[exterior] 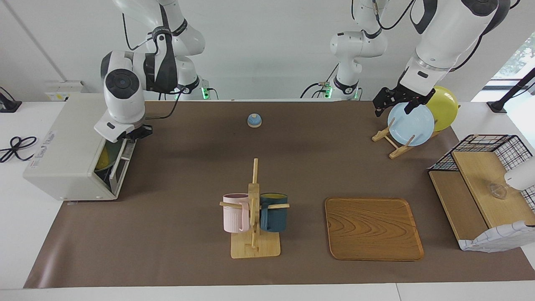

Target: Put corn in oven

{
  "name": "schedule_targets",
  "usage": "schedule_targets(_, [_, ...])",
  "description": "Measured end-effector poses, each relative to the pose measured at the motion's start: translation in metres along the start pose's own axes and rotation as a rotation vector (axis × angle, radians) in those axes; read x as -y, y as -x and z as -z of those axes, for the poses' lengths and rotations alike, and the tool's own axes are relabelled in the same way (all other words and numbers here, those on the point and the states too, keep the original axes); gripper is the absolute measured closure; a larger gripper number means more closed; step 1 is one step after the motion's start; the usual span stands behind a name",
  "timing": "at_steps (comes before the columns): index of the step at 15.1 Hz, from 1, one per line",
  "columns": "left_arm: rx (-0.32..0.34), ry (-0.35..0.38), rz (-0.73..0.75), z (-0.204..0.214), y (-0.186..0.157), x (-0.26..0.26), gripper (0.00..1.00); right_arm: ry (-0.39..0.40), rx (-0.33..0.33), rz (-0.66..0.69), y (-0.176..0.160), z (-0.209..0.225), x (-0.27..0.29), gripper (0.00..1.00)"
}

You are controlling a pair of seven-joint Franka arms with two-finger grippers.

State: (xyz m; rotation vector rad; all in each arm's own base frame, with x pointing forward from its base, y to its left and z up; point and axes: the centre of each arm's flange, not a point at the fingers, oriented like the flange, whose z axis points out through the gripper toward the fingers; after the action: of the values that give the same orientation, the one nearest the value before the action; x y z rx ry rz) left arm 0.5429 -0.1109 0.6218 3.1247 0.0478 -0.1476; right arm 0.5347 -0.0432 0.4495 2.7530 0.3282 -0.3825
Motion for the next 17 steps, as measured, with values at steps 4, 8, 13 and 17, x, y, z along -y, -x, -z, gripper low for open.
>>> schedule_targets(4, [0.0,0.0,0.0,0.0,0.0,0.0,0.0,-0.002,0.002,-0.001,0.007,-0.003,-0.025,0.97])
schedule_targets(8, [0.0,0.0,0.0,0.0,0.0,0.0,0.0,-0.002,0.002,-0.002,0.007,-0.002,-0.025,0.96])
schedule_targets(13, [0.0,0.0,0.0,0.0,0.0,0.0,0.0,-0.072,0.008,-0.036,0.008,0.023,-0.031,0.88])
schedule_targets(17, [0.0,0.0,0.0,0.0,0.0,0.0,0.0,-0.209,-0.051,-0.073,0.016,0.077,-0.036,0.78])
